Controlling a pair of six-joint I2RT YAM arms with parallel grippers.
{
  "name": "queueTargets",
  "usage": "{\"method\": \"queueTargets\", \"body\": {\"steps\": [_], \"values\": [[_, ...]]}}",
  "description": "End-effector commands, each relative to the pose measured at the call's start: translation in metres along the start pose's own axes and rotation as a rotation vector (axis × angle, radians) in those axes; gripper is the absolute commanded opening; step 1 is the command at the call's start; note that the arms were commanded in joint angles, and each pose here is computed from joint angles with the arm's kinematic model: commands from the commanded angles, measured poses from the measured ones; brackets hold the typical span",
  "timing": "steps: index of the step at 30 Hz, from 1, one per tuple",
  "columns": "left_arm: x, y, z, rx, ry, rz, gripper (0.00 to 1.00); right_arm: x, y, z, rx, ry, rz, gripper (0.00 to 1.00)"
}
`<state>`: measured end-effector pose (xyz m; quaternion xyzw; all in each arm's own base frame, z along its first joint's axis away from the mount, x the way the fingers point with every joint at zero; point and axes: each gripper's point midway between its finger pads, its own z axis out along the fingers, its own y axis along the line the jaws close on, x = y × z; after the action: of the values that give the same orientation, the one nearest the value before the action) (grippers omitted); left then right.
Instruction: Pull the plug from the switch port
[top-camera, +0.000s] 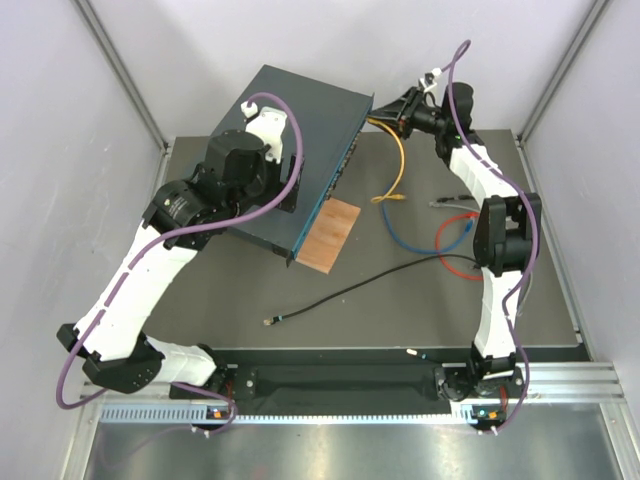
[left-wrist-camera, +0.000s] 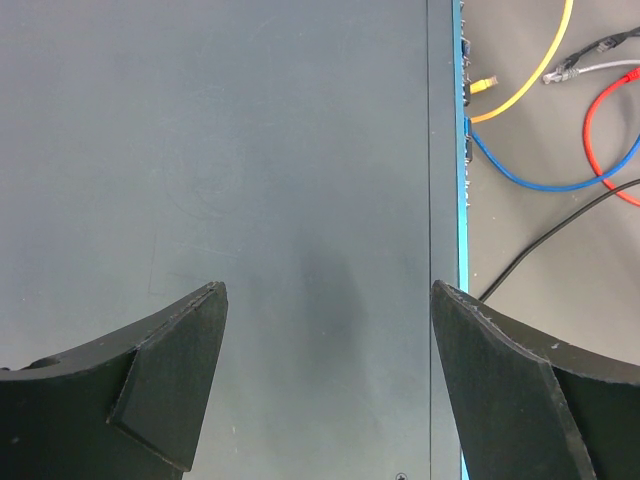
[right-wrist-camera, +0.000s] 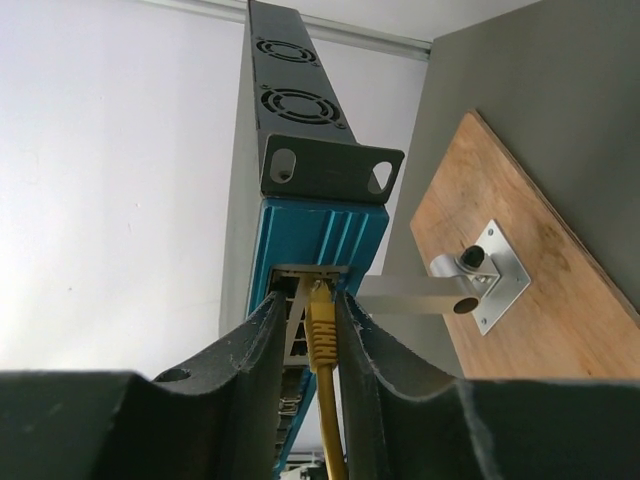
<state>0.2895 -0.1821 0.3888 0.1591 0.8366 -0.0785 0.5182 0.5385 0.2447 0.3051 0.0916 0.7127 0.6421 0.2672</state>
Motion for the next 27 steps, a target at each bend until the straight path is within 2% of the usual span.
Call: {"method": "queueTargets", "body": {"steps": [1, 18, 25, 27], "values": [[-0.007, 0.007, -0.010, -0.016, -0.038, -0.010, 0.88, 0.010, 0.019, 0.011, -0.031, 0.033, -0.067, 0.27], [-0.006, 0.008, -0.011, -0.019, -0.039, -0.008, 0.88, 0.006, 0.018, 0.008, 0.018, 0.025, -0.126, 0.31], [-0.007, 0.008, -0.011, -0.017, -0.041, -0.008, 0.88, 0.008, 0.027, 0.014, -0.054, 0.020, -0.099, 0.29], [-0.007, 0.009, -0.012, -0.019, -0.041, -0.008, 0.88, 0.008, 0.028, 0.015, -0.072, 0.026, -0.064, 0.26]]}}
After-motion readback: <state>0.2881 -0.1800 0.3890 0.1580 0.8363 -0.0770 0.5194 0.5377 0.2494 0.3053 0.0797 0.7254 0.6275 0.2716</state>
